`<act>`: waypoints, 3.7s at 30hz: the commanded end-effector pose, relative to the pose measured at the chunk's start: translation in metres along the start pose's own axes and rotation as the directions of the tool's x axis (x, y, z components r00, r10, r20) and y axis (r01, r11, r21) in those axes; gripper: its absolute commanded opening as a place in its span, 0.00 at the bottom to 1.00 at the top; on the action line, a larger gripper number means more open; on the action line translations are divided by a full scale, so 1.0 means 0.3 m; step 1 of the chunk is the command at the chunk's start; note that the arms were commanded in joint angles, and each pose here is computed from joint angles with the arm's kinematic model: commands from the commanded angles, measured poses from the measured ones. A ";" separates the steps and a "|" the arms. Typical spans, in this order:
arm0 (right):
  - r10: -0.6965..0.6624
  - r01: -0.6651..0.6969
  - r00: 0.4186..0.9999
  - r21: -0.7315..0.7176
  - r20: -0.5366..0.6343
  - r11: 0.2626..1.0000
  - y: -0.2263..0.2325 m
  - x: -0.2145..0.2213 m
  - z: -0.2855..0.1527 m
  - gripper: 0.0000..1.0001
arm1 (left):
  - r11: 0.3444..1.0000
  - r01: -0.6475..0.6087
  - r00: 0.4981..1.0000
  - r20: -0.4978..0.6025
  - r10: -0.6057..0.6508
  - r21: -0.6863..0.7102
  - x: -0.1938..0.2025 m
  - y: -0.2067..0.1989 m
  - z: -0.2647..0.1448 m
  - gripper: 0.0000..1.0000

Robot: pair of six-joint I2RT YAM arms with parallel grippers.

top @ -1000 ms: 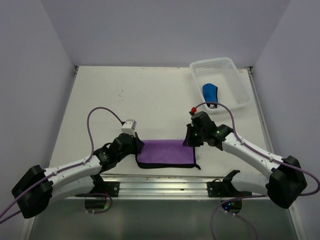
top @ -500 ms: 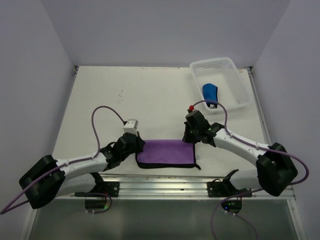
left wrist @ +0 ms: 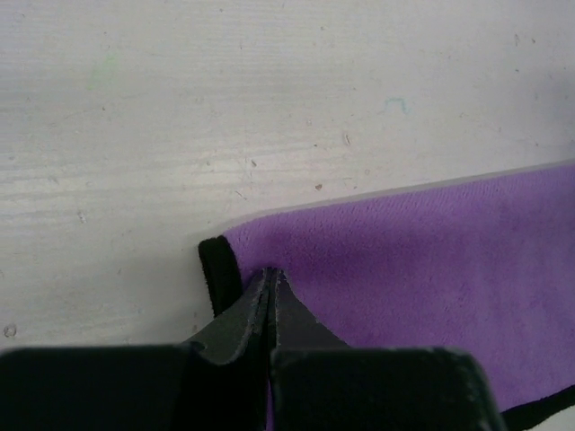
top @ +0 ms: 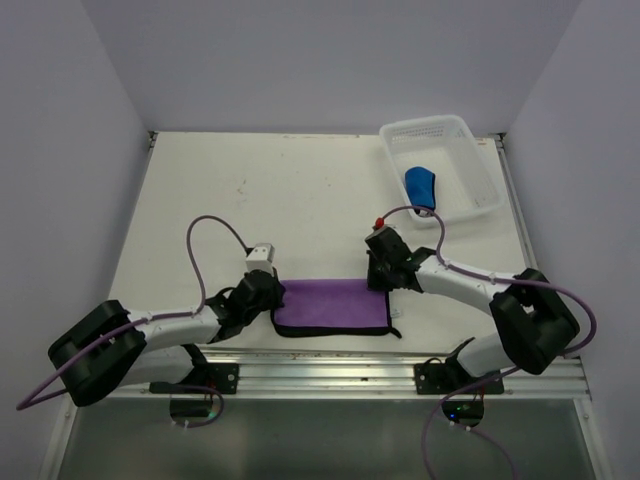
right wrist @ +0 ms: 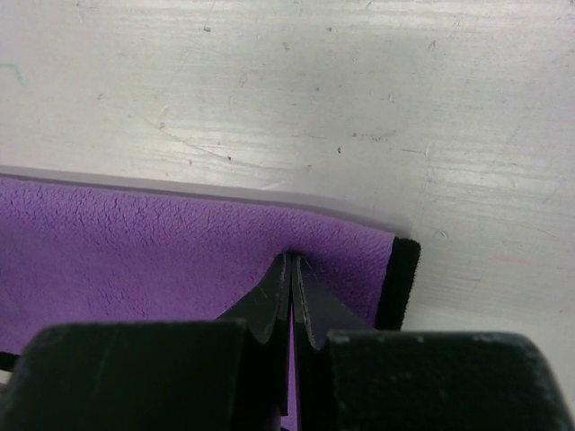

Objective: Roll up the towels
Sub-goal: Fold the towel

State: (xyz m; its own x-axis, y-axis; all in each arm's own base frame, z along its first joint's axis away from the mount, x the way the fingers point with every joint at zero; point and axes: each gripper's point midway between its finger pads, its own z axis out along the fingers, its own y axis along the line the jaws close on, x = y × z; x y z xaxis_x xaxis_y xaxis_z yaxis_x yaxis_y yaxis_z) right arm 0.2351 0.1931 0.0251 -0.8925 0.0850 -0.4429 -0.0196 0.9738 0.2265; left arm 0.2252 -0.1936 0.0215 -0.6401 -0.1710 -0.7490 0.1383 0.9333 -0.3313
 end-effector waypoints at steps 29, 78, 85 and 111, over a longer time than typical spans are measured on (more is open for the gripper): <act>0.060 -0.060 0.998 -0.026 0.012 0.998 -0.113 0.131 -0.161 0.42 | 1.000 0.015 0.999 0.038 -0.015 0.012 -0.024 -0.013 0.004 0.00; -0.112 0.103 0.993 0.226 0.028 0.969 -0.244 -0.010 -0.351 0.00 | 0.990 0.052 0.994 0.088 -0.064 0.129 -0.266 -0.179 -0.153 0.30; -0.161 0.154 0.987 0.181 0.022 0.971 -0.156 -0.095 -0.370 0.00 | 0.988 0.050 0.992 0.103 -0.065 0.147 -0.285 -0.187 -0.174 0.31; -0.314 0.311 0.949 -0.090 -0.018 0.946 0.416 -0.025 -0.209 0.00 | 0.990 0.060 0.991 0.111 -0.075 0.125 -0.244 -0.128 -0.188 0.37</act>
State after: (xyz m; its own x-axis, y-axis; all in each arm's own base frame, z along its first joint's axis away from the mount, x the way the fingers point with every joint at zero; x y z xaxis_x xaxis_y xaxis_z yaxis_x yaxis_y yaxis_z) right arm 0.2050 0.2744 0.1010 -0.8570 -0.2616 -0.4440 -0.3344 0.9378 0.0930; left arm 0.2245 -0.2023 0.1179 -0.5738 -0.2546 -0.7784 0.2027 0.8767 -0.4362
